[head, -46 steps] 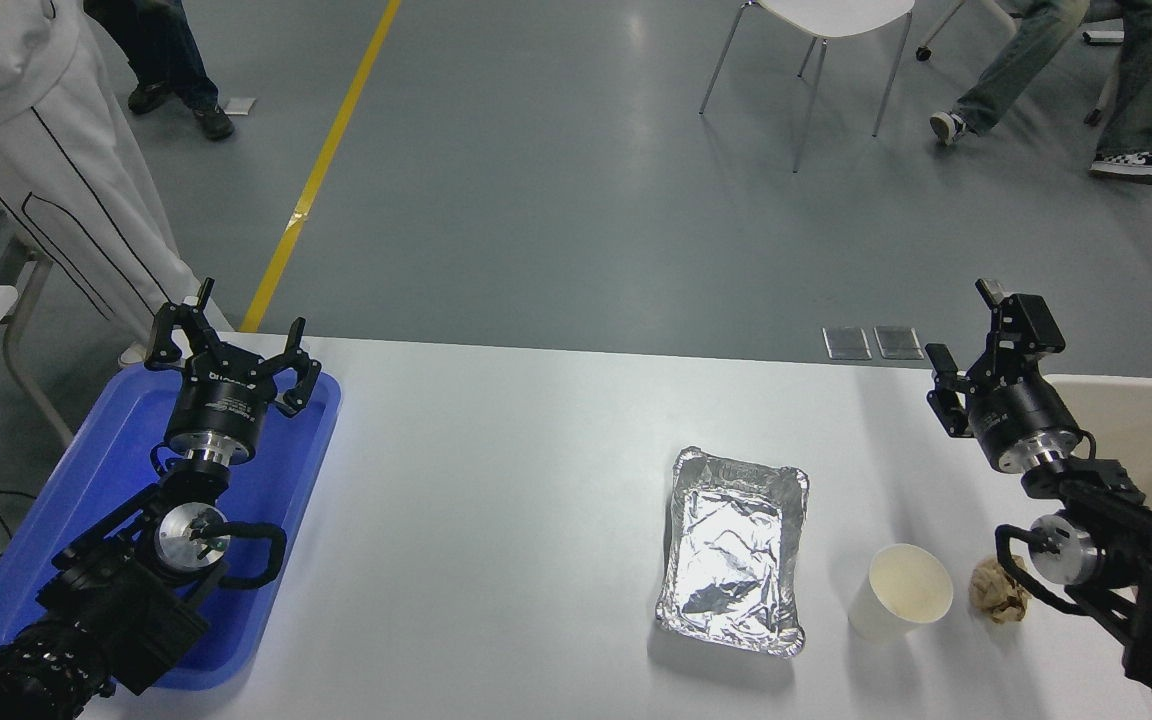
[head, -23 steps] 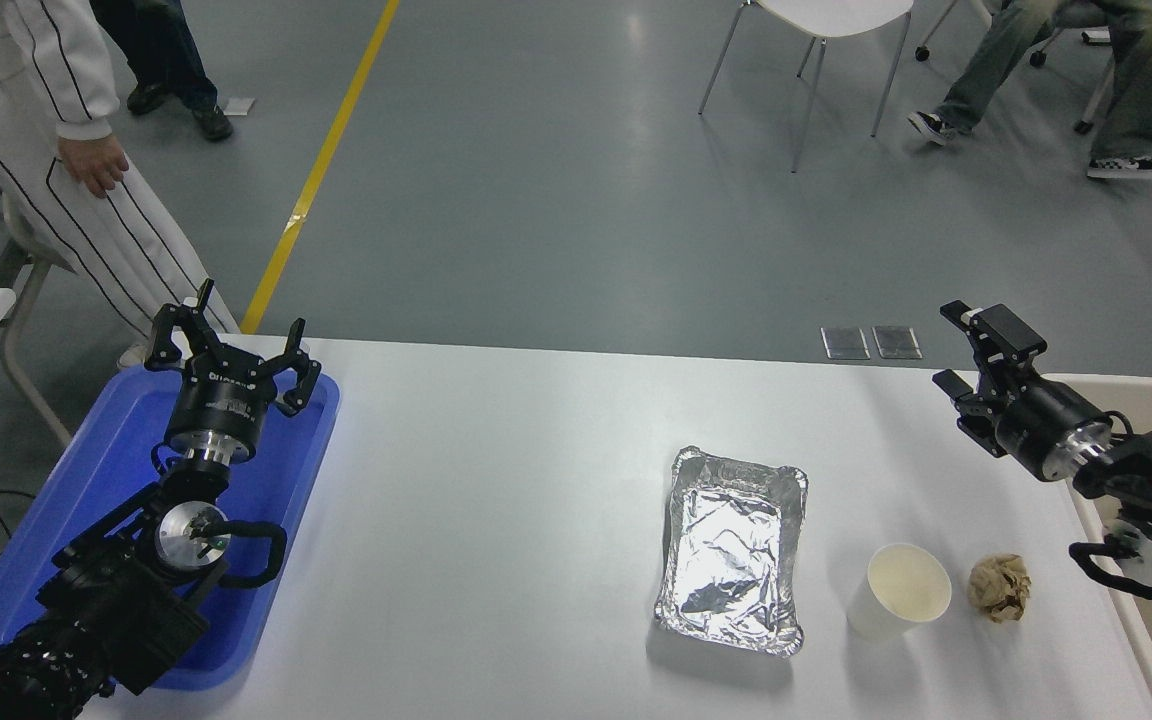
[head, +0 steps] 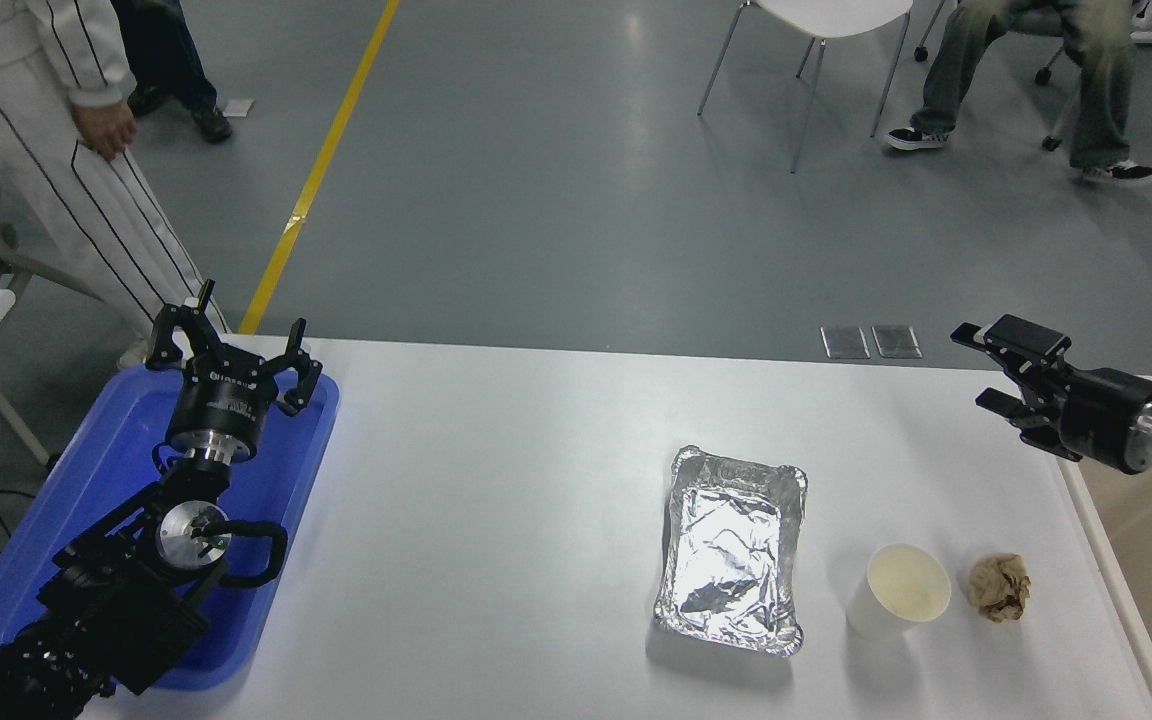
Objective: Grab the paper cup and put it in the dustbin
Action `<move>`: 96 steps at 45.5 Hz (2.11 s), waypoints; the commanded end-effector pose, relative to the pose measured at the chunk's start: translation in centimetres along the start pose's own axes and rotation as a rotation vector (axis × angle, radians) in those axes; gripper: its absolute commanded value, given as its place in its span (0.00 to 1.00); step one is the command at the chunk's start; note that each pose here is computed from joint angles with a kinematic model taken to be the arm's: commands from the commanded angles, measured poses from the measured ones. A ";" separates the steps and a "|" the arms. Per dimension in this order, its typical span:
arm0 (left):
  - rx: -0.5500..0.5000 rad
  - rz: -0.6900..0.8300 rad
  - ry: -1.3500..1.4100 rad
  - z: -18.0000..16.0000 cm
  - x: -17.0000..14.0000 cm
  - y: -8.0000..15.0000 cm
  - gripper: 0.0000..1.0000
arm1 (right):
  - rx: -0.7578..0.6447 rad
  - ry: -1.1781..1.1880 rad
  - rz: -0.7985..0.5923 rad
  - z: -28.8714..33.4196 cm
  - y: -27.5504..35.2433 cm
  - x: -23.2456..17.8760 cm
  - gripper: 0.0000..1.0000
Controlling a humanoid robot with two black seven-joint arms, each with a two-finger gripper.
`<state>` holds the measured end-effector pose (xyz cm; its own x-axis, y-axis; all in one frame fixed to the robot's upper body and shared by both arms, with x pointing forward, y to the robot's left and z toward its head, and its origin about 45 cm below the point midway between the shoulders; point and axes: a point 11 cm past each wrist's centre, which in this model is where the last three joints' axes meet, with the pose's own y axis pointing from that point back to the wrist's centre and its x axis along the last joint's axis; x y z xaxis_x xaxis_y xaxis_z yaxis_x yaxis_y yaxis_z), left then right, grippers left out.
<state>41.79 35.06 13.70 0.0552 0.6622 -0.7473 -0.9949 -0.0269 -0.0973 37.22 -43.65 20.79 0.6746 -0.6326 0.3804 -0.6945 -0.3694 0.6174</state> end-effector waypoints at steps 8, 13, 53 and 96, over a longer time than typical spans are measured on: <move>0.000 0.000 0.001 0.0 0.0 0.0 1.00 | -0.162 0.261 -0.240 -3.8 -0.4 -0.5 1.00; -0.001 0.001 -0.001 0.0 0.0 0.0 1.00 | -0.172 0.301 -0.300 -5.8 -0.7 -0.7 1.00; -0.001 0.001 -0.001 0.0 0.0 0.0 1.00 | -0.552 0.643 -0.431 -20.4 4.0 1.3 1.00; -0.002 -0.001 0.002 0.0 -0.1 -0.1 1.00 | -0.632 0.646 -0.371 -19.9 7.7 3.6 1.00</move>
<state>41.84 35.03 13.76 0.0567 0.6617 -0.7476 -0.9947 -0.0266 -0.0990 39.25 -35.34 40.40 0.9635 0.0123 0.2675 -0.2674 0.0935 0.9590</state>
